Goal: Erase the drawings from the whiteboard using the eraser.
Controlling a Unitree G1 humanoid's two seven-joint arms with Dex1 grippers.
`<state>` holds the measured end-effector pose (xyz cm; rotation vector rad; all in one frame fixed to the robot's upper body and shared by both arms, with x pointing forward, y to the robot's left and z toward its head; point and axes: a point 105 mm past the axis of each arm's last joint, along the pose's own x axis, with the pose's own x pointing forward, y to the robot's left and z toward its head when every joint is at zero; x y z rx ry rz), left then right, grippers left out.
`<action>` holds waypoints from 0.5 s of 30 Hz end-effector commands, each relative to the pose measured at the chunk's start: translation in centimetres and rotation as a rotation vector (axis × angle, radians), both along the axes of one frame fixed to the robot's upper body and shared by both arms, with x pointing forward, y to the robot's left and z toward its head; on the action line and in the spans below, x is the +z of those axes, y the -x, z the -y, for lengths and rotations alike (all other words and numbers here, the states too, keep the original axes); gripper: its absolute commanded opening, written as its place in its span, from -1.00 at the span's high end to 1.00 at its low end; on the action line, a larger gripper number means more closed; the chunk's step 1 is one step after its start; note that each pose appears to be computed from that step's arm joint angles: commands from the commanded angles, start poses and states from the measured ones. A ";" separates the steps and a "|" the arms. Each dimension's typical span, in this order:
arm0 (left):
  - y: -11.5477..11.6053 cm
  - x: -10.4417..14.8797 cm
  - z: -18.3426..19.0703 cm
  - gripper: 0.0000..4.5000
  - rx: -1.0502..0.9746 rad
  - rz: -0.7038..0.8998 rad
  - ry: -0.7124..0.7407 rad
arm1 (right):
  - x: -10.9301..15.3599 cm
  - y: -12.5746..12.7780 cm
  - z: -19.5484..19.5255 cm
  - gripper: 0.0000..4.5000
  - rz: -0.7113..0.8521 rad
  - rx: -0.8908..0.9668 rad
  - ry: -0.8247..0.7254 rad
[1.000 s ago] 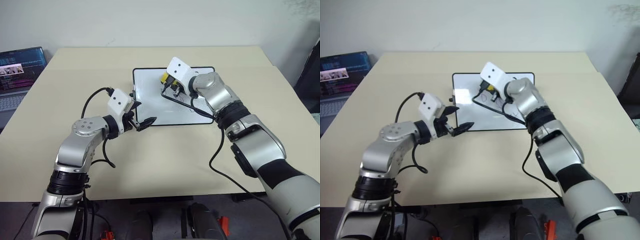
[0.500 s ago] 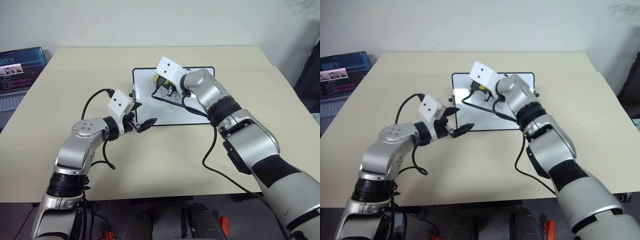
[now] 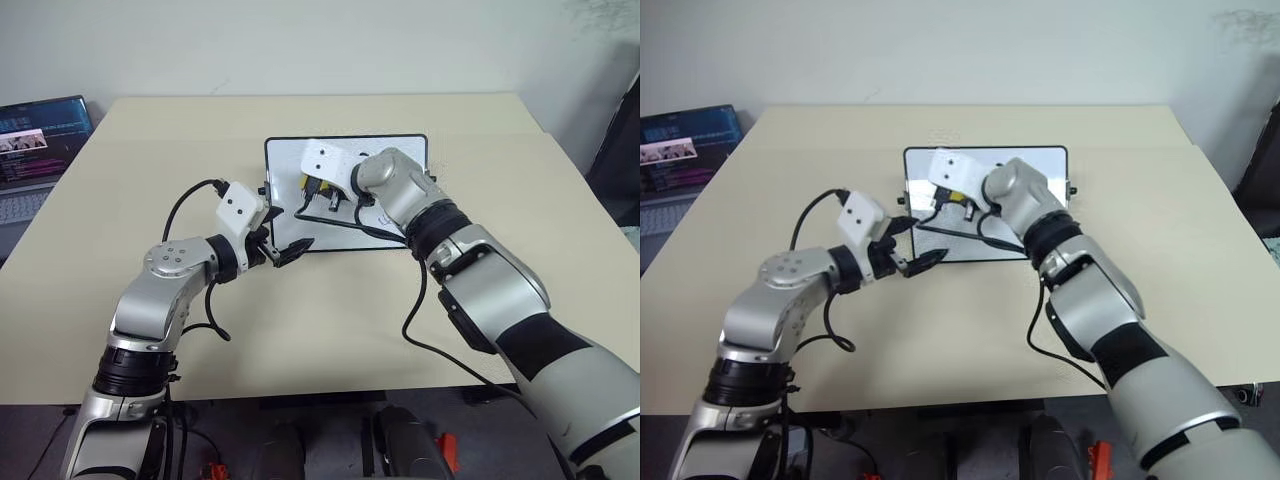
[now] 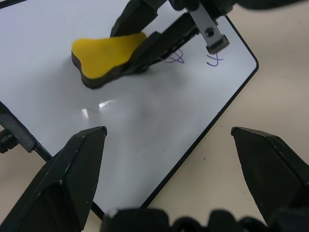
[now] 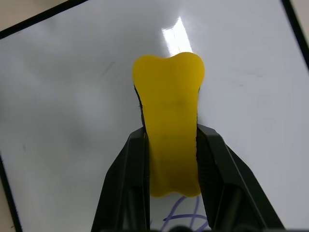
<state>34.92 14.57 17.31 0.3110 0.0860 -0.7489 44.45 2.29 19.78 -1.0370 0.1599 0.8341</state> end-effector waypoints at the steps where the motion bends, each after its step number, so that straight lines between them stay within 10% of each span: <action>1: 0.3 1.6 -0.1 -1.00 -0.002 0.060 0.002 | -2.1 0.4 0.2 0.57 -0.060 0.006 0.038; 15: 0.4 1.5 0.0 -1.00 -0.005 0.058 -0.002 | -1.0 -0.6 0.9 0.57 0.011 -0.072 -0.024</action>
